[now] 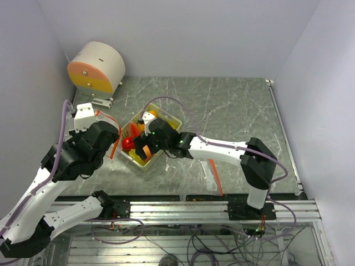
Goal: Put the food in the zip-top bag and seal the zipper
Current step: Pick up the fake fruit from the bin.
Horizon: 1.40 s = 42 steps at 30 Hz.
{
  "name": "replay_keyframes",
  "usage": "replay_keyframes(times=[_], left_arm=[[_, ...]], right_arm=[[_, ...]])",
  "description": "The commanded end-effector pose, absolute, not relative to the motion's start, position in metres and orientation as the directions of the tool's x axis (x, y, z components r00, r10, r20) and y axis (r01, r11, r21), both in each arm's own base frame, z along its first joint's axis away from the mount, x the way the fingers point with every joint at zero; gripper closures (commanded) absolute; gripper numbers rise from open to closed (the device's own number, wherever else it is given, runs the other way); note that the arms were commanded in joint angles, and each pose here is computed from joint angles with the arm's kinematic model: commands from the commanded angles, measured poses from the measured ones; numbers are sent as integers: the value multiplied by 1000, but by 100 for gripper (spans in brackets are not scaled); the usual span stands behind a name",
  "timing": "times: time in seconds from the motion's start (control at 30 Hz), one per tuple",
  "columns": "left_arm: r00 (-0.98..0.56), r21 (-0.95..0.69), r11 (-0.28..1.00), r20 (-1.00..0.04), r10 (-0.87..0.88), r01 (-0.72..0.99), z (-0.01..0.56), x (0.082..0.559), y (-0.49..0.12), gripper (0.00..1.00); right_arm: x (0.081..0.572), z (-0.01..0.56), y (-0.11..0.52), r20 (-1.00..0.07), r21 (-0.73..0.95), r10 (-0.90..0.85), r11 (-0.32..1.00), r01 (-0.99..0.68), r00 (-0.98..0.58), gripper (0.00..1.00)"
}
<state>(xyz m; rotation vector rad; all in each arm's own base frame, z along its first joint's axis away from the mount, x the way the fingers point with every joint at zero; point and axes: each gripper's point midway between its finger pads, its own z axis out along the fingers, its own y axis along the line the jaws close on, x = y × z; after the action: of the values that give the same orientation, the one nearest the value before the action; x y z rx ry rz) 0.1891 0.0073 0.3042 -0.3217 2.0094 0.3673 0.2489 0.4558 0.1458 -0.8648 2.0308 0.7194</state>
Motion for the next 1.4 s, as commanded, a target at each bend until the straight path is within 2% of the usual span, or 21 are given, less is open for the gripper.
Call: replay_keyframes(times=[0.0, 0.3, 0.37, 0.47, 0.53, 0.6, 0.67, 0.87, 1.07, 1.27, 1.37], left_arm=[[-428, 105, 923, -901, -70, -371, 305, 193, 4, 93], [-419, 90, 929, -905, -73, -358, 304, 193, 3, 93], [-418, 88, 931, -905, -74, -355, 303, 194, 2, 93], [-421, 90, 932, -904, -72, -352, 302, 194, 1, 93], [-424, 90, 932, -903, -73, -352, 301, 195, 0, 93], [-432, 96, 932, -899, -69, -349, 299, 196, -2, 93], [-437, 100, 932, -897, -67, -348, 297, 197, -3, 93], [-459, 102, 938, -886, -66, -331, 291, 201, -10, 93], [-472, 75, 956, -879, -72, -284, 290, 207, -25, 93], [-483, 24, 979, -872, -79, -203, 291, 216, -48, 93], [-493, 15, 982, -867, -80, -186, 288, 218, -54, 93]], right_arm=[[251, 123, 454, -785, 162, -367, 658, -736, -500, 0], [249, 84, 453, -721, 158, -417, 678, -718, -553, 0], [250, 83, 452, -722, 151, -417, 684, -714, -552, 6], [251, 83, 450, -725, 144, -415, 689, -710, -549, 25], [252, 87, 449, -729, 142, -411, 691, -708, -547, 46], [252, 94, 447, -737, 144, -401, 694, -705, -545, 63], [253, 104, 445, -752, 142, -383, 700, -700, -536, 71], [254, 176, 436, -841, 194, -269, 660, -726, -469, 74], [223, 258, 444, -911, 292, -139, 443, -848, -387, 74], [181, 317, 451, -949, 309, -16, 172, -935, -316, 74], [172, 330, 451, -954, 300, 21, 111, -948, -299, 74]])
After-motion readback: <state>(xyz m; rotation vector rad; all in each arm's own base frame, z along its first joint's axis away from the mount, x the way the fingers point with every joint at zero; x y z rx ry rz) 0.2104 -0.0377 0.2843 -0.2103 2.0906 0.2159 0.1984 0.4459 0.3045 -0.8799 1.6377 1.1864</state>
